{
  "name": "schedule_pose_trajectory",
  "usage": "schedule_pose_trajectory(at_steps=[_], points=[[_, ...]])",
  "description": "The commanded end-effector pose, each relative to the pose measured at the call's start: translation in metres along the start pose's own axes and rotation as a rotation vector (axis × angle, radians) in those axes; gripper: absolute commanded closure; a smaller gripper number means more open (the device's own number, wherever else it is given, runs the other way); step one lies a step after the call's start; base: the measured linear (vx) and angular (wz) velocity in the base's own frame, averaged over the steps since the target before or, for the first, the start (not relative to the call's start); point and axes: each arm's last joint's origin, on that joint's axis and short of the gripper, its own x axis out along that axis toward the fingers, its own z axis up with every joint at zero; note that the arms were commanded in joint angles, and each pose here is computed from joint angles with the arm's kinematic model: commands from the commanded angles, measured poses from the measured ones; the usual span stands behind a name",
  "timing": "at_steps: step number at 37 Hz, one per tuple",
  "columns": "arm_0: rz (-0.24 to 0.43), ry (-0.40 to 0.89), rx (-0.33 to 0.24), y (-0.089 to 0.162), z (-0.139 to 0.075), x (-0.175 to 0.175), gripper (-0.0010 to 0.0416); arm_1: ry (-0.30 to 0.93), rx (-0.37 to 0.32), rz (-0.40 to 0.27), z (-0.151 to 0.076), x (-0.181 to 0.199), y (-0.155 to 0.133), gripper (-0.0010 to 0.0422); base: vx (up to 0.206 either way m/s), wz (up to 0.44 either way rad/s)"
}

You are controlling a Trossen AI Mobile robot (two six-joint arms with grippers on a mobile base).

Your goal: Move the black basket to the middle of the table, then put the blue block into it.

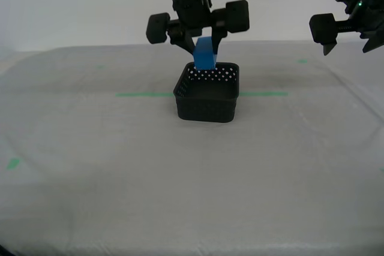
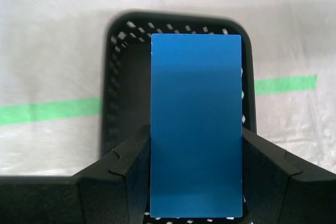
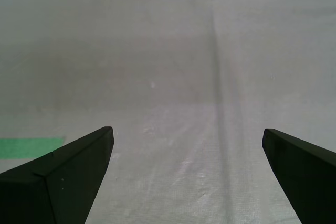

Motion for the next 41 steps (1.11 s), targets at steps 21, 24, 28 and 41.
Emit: schedule_pose_trajectory(at_steps=[21, 24, 28, 41], points=[[0.003, -0.022, 0.002, 0.000, 0.003, 0.000, 0.0007, 0.026, 0.007, 0.050, -0.014, 0.047, 0.000, 0.0412, 0.000, 0.000], [0.004, -0.024, 0.002, 0.000, 0.003, 0.000, 0.0007, 0.028, 0.008, 0.050, -0.015, 0.052, 0.000, 0.0412, 0.000, 0.000], [0.003, -0.024, 0.002, 0.000, 0.003, 0.000, 0.0007, 0.023, 0.008, 0.046, -0.015, 0.054, 0.000, 0.0412, 0.000, 0.000], [0.003, -0.025, 0.003, 0.000, 0.003, 0.000, 0.0007, 0.010, 0.002, 0.041, -0.014, 0.056, -0.001, 0.0399, 0.000, 0.000]])
